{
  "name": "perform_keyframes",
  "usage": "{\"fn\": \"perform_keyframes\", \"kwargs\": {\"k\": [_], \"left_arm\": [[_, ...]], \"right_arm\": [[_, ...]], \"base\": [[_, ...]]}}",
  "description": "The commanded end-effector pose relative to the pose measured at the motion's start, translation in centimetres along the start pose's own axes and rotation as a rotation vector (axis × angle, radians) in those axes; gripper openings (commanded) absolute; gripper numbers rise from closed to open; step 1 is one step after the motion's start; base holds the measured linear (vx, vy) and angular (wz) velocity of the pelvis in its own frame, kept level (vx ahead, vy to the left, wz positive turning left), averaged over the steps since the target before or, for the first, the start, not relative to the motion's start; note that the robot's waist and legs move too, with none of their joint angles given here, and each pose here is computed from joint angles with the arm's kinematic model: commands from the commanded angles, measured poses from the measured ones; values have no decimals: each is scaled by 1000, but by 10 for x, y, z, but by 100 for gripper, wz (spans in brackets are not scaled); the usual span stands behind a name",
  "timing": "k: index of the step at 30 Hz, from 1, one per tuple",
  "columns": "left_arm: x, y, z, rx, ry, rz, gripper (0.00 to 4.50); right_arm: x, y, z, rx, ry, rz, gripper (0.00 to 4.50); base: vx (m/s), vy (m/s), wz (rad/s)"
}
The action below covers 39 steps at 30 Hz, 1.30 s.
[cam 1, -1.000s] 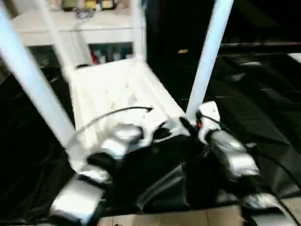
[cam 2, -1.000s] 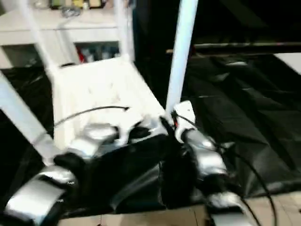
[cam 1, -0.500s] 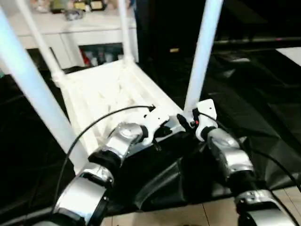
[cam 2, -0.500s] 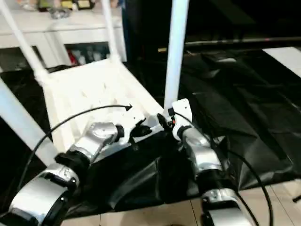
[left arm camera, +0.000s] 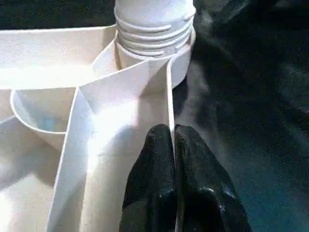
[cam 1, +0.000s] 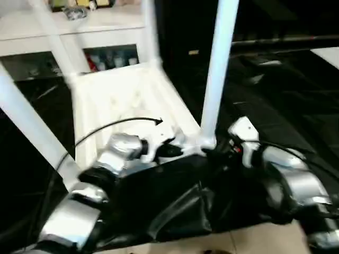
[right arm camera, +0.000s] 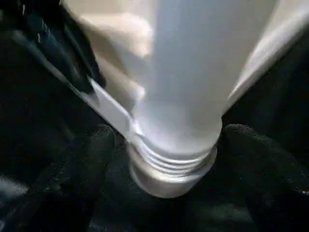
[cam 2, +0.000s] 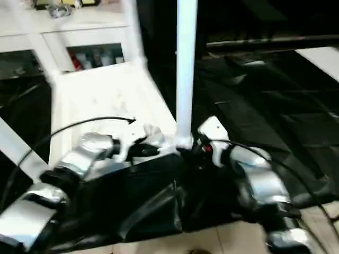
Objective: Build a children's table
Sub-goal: Rotate leg to tighten
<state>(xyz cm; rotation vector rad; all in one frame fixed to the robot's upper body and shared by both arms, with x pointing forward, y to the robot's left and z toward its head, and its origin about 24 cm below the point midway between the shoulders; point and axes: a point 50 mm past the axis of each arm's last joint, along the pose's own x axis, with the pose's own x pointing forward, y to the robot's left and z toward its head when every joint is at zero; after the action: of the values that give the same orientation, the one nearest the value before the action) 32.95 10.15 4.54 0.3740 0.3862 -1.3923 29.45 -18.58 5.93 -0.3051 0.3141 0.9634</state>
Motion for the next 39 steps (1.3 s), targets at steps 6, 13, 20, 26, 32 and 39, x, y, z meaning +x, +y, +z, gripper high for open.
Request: {"fn": "perform_keyframes", "kwargs": {"k": [6, 13, 20, 26, 32, 39], "left_arm": [[4, -9, -6, 13, 60, -128, 0], [2, -9, -5, 15, 52, -126, 0], [1, -10, -7, 8, 47, -128, 0], [0, -12, -9, -3, 51, -139, 0], [3, -12, -14, -47, 79, -80, 0], [36, -12, 3, -133, 31, 139, 0]], "right_arm": [[3, 2, 5, -22, 15, 64, 396], [6, 4, 4, -28, 39, 103, 357], [6, 3, 4, -24, 36, 114, 304], [5, 4, 4, -22, 31, 121, 278], [13, -4, -1, 104, -38, -49, 277], [41, 1, -18, 335, -53, -387, 277]], "base": [[70, -10, 5], [0, 0, 0], [0, 0, 0], [0, 0, 0], [0, 0, 0], [0, 0, 0]]}}
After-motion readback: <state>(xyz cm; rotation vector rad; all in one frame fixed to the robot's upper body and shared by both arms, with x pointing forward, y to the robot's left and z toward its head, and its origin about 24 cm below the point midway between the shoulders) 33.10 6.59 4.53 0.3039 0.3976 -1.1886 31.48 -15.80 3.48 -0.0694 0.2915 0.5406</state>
